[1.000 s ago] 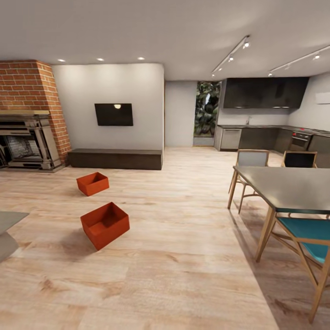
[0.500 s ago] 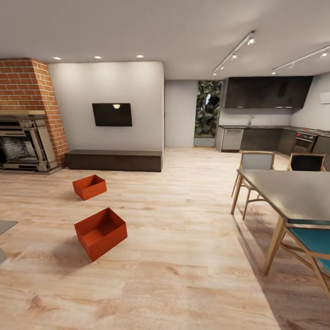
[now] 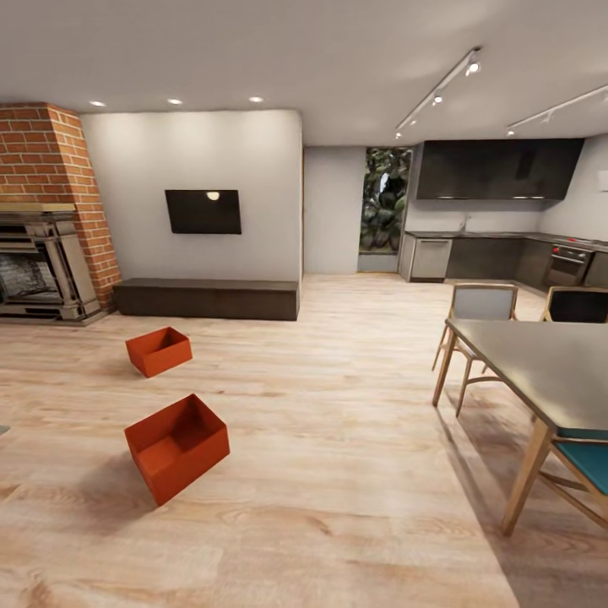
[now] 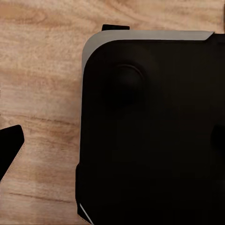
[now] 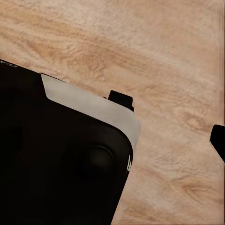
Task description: Move the two storage containers from the living room to the garage. In the garage, place one container on the floor and stack the other container on top of it (either order is fine).
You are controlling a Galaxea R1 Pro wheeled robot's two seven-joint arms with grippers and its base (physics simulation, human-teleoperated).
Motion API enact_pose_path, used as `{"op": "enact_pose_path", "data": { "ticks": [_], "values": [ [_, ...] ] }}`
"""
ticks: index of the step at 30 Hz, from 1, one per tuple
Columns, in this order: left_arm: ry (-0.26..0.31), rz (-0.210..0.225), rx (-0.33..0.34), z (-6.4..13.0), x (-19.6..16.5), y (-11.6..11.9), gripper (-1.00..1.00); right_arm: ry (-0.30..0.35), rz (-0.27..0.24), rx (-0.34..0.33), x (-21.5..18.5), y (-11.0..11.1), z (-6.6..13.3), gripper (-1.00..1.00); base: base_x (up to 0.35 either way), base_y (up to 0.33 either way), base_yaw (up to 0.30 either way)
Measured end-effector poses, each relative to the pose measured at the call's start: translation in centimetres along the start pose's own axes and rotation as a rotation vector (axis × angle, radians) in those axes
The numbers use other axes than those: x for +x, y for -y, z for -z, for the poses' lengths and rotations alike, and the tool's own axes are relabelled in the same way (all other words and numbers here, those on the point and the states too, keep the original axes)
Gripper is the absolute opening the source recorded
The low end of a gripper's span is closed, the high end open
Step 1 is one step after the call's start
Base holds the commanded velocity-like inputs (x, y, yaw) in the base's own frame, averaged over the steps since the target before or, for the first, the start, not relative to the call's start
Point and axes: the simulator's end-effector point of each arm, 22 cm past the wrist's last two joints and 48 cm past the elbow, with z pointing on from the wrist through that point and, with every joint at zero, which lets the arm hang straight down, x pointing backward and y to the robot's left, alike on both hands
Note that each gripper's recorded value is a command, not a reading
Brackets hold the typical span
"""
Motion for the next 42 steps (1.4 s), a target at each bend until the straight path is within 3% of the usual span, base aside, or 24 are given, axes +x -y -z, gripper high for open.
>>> {"op": "enact_pose_path", "data": {
  "ticks": [42],
  "values": [
    [0.002,0.000,0.001,0.00,-0.04,0.10,1.00,0.002,-0.004,0.003,-0.07,0.16,0.01,1.00,0.324,0.000,0.001]
  ]
}}
